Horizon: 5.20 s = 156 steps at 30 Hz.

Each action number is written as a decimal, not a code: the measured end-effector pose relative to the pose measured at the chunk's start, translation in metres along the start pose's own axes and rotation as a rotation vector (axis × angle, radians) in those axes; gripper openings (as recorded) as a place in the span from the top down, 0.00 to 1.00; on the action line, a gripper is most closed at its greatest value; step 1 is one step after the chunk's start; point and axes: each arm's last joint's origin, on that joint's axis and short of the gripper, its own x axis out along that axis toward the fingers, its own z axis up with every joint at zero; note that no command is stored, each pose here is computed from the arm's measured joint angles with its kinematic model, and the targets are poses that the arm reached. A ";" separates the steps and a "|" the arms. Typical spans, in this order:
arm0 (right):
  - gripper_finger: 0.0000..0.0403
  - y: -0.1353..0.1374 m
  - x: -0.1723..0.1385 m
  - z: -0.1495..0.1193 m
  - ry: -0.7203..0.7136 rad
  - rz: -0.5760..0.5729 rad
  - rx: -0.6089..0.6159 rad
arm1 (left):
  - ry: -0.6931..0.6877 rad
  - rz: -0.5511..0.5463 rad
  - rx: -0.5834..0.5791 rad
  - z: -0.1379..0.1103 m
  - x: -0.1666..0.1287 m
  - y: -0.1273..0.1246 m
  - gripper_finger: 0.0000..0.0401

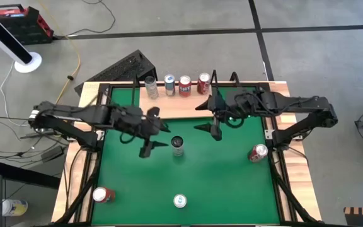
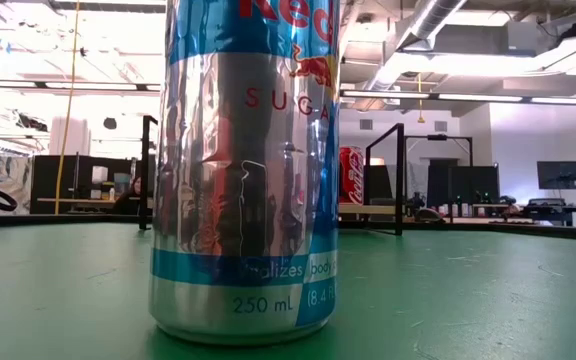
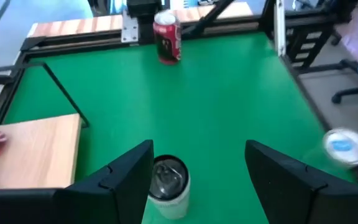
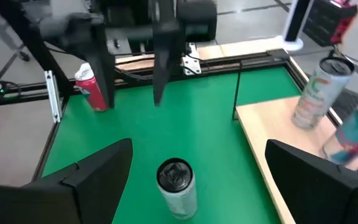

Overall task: Place canned beverage on shelf
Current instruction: Put the white soda can on the shelf aligned with the other white soda can

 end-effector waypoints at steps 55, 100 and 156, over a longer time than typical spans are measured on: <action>0.03 0.008 -0.003 -0.017 0.142 -0.136 -0.113 | 0.227 0.041 -0.062 -0.082 0.122 0.019 0.28; 0.03 -0.060 -0.002 0.007 -0.021 -0.267 -0.021 | 0.360 0.104 0.018 -0.098 -0.027 0.201 0.41; 0.03 -0.067 -0.003 0.008 -0.027 -0.227 -0.026 | 0.384 0.176 -0.022 -0.116 -0.028 0.215 0.17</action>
